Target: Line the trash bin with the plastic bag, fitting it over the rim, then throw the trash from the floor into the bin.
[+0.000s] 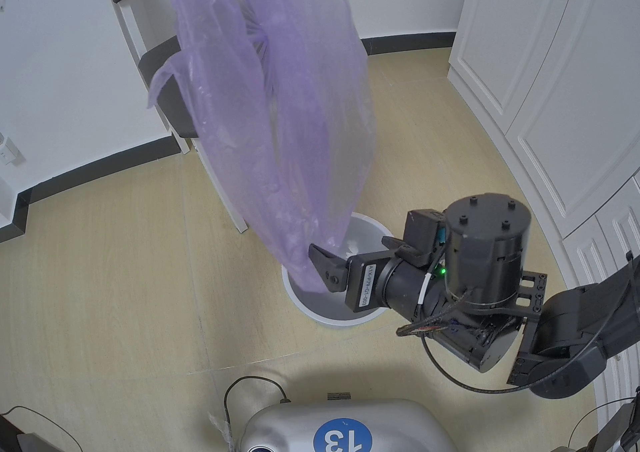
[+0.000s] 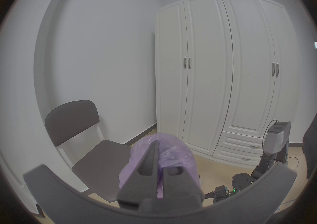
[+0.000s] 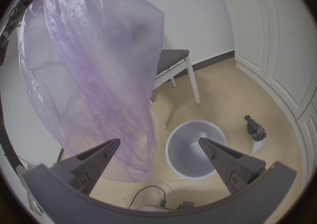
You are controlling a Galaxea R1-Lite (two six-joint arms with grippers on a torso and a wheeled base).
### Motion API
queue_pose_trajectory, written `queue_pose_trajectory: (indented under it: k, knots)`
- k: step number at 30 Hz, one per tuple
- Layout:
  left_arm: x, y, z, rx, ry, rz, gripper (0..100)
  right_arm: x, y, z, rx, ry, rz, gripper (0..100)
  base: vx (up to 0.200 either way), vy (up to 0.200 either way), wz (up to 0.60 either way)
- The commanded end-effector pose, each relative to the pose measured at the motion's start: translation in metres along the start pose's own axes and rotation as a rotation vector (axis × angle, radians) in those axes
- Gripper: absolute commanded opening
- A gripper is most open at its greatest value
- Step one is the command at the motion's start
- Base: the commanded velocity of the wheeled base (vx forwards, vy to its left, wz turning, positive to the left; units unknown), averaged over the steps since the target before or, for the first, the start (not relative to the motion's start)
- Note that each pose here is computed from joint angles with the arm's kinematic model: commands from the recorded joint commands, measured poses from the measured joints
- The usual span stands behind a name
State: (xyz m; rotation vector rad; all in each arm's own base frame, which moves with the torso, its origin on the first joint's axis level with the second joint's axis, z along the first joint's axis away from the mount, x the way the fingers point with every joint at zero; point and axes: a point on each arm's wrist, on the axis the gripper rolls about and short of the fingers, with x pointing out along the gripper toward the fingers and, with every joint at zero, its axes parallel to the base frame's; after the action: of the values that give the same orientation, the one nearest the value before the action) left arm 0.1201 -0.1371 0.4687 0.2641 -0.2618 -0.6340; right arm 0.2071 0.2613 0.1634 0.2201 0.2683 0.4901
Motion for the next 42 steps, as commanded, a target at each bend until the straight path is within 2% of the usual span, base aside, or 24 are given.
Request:
queue_pose_trajectory:
  k: [1,5,15,42]
  knots:
    - [-0.001,0.000,0.000,-0.002,-0.001,0.004,0,0.011,0.001,-0.016,-0.008,0.037,-0.008,100,0.000,0.000,0.00]
    - [-0.001,0.000,0.000,-0.002,-0.001,0.004,0,0.021,0.003,-0.022,0.019,0.031,-0.006,100,0.000,0.000,0.00]
    - [-0.001,0.001,0.000,-0.003,-0.002,0.004,0,0.022,0.006,-0.017,0.027,0.017,0.000,100,0.000,0.000,0.00]
    - [-0.007,0.003,0.003,-0.007,-0.015,0.009,0,0.003,0.008,0.008,0.041,-0.034,0.025,100,0.000,0.000,0.00]
